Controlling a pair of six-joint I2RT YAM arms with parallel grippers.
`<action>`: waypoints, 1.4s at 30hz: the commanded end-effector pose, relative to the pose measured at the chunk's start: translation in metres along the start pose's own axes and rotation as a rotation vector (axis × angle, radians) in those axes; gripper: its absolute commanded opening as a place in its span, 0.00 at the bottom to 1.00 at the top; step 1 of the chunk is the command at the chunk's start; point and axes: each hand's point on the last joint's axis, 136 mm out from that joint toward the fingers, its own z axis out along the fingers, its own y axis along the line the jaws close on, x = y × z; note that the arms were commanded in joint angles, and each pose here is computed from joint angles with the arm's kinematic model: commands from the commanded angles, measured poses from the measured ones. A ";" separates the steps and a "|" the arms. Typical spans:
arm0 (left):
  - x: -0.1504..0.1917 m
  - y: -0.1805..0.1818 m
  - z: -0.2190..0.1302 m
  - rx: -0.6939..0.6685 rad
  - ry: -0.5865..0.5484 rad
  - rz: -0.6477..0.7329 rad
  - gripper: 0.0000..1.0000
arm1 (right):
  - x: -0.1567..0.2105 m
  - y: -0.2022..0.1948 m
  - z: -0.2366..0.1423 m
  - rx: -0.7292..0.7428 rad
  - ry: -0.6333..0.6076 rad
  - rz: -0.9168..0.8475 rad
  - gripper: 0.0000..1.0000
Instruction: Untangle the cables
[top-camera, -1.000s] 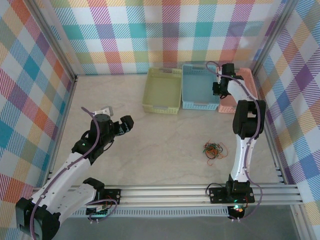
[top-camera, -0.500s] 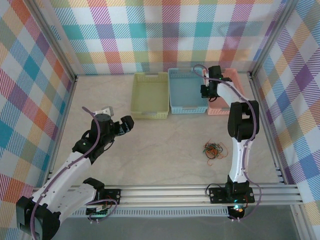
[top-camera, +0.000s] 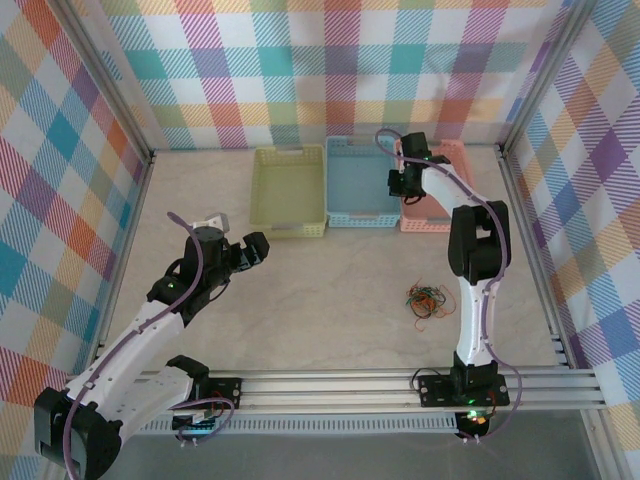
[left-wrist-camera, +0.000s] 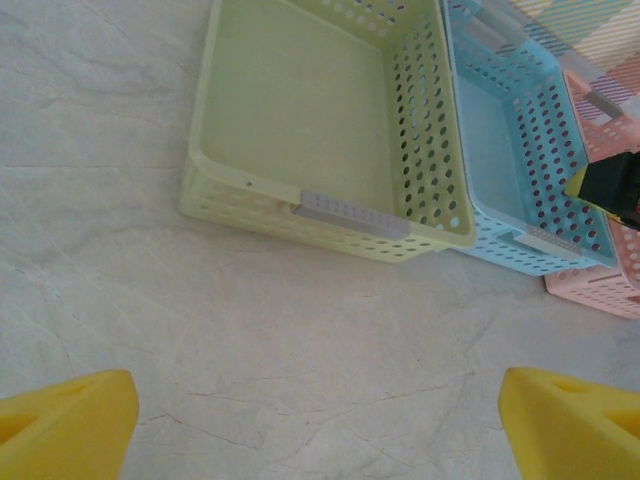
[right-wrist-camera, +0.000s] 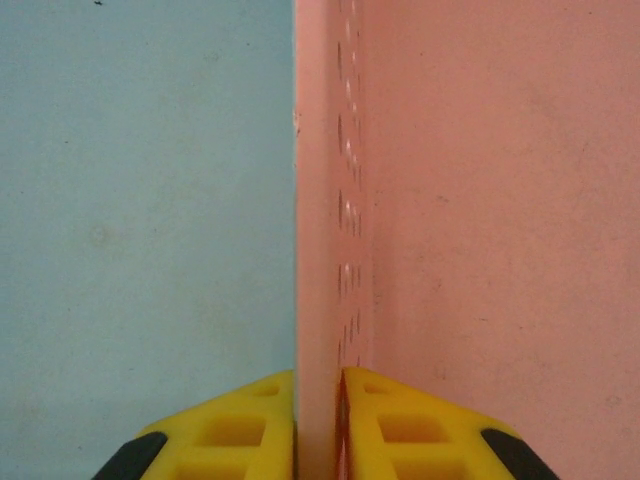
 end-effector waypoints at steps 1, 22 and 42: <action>-0.004 -0.007 -0.002 0.023 -0.009 0.003 0.93 | 0.006 0.023 0.008 -0.031 0.029 0.018 0.19; -0.004 -0.006 0.000 0.016 -0.008 0.008 0.93 | -0.029 0.050 -0.113 -0.069 -0.193 0.016 0.63; -0.004 -0.006 -0.003 0.016 -0.014 0.007 0.93 | 0.200 -0.035 -0.167 0.092 0.087 0.422 0.52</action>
